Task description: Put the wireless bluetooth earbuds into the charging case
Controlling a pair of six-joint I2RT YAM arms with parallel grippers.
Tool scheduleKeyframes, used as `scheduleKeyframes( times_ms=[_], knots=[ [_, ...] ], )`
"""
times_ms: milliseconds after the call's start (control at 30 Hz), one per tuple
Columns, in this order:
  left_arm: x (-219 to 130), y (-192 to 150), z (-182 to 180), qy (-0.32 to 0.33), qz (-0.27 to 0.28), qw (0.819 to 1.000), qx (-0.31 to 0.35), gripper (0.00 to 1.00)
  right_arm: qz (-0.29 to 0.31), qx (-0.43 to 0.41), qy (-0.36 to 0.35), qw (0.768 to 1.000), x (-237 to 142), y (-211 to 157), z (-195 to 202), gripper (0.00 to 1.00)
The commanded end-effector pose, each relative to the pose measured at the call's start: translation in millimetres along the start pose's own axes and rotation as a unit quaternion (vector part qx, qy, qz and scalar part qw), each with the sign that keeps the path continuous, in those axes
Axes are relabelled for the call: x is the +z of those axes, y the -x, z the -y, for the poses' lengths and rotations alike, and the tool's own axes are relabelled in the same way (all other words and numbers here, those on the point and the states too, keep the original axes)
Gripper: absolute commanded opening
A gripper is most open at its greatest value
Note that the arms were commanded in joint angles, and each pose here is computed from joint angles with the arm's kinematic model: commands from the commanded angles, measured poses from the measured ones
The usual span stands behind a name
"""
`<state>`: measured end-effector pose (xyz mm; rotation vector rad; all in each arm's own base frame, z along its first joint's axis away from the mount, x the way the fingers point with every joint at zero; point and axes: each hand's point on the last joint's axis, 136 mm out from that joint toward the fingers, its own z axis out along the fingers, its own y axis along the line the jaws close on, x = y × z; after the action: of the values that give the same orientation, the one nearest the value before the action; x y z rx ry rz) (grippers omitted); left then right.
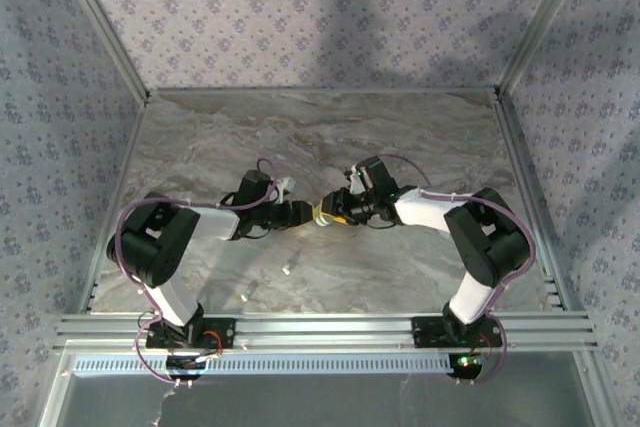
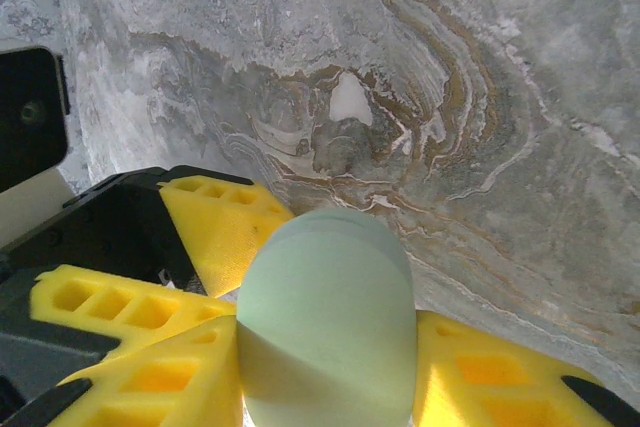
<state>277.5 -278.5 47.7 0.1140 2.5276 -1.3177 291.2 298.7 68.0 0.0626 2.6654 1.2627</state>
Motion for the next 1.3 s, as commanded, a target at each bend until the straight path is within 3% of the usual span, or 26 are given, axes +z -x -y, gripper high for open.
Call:
scheduleKeyframes(
  times_ms=[0,600,900,1267],
  knots=[
    [1,8,0,0.006,0.005,1.000,0.005,0.54,-0.005,-0.008,0.030,1.000,-8,-2,-16,0.41],
    [-13,16,4,-0.004,0.032,0.999,0.009,0.55,-0.001,-0.002,0.017,1.000,-11,-1,-7,0.40],
    [-17,18,16,-0.030,0.042,0.998,0.021,0.67,-0.002,-0.002,0.020,1.000,-10,-1,-8,0.40],
    [-7,13,13,-0.031,0.022,0.999,0.012,0.70,-0.009,-0.007,0.033,0.999,-8,-4,-19,0.41]
  ],
)
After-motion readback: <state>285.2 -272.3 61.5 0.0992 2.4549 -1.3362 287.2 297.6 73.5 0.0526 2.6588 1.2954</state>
